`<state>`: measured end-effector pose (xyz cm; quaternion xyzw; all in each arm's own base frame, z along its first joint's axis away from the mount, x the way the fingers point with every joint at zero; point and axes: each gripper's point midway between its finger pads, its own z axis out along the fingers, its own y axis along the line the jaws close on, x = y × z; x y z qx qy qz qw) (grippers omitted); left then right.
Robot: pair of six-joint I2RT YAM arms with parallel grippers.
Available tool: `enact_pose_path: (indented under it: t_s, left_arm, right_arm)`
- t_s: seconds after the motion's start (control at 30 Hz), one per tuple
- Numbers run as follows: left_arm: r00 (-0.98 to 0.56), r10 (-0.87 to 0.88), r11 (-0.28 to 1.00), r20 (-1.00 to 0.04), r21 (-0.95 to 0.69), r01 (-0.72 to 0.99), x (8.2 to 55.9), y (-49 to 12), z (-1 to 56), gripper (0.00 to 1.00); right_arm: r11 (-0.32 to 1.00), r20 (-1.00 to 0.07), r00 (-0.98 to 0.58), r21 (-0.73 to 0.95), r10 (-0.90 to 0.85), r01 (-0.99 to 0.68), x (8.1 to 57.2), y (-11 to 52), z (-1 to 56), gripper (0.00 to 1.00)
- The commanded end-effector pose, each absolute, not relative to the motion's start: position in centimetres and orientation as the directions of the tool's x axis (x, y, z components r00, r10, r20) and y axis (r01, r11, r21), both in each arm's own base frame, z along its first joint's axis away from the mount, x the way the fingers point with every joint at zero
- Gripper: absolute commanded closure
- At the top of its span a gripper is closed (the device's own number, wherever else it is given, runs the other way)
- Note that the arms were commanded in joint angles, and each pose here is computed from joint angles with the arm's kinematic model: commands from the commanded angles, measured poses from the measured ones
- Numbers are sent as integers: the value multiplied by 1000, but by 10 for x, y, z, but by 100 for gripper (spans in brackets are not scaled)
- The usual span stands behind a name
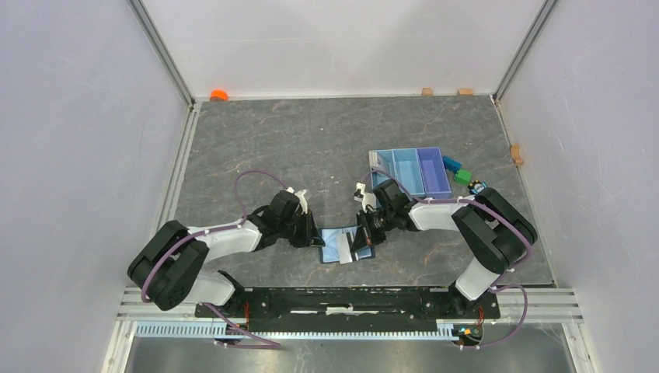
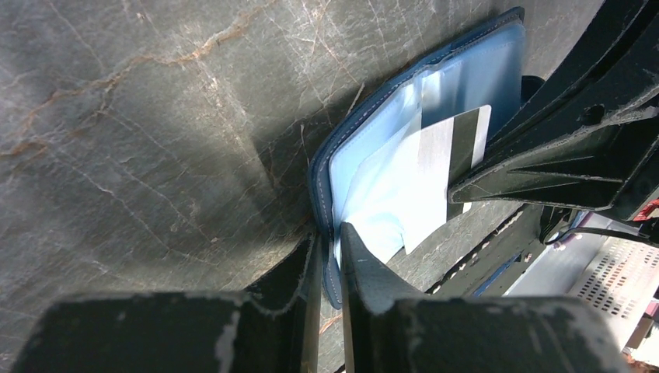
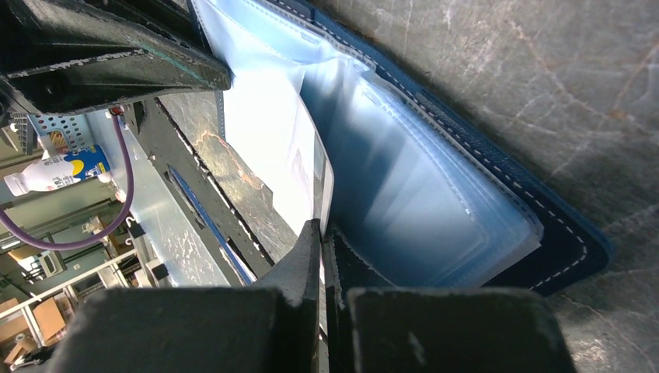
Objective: Put the credit cards into the card holder
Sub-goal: Insert the credit card into the card holder.
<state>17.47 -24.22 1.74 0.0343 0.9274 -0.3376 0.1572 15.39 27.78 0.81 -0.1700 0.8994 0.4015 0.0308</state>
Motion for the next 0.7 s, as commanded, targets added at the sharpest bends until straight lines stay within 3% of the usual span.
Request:
enact_pose_path:
  t_s: [0.0,0.3,0.67]
  left_arm:
    - [-949,7,744,-314,-632,214,168,-247,16,81]
    - [-955,6,752,-295,-629,199,165,-245,11,91]
    - [-956,10,754,-294,-626,201,165,-245,11,92]
  right_arm:
    - [828,-29,-962,502,-271,-248,125,228,-51,100]
    - [857,-95,-968,451,-231,-249,146,227,-45,100]
    - [855,-160,-965,448,-210,-261,169,235,-40,100]
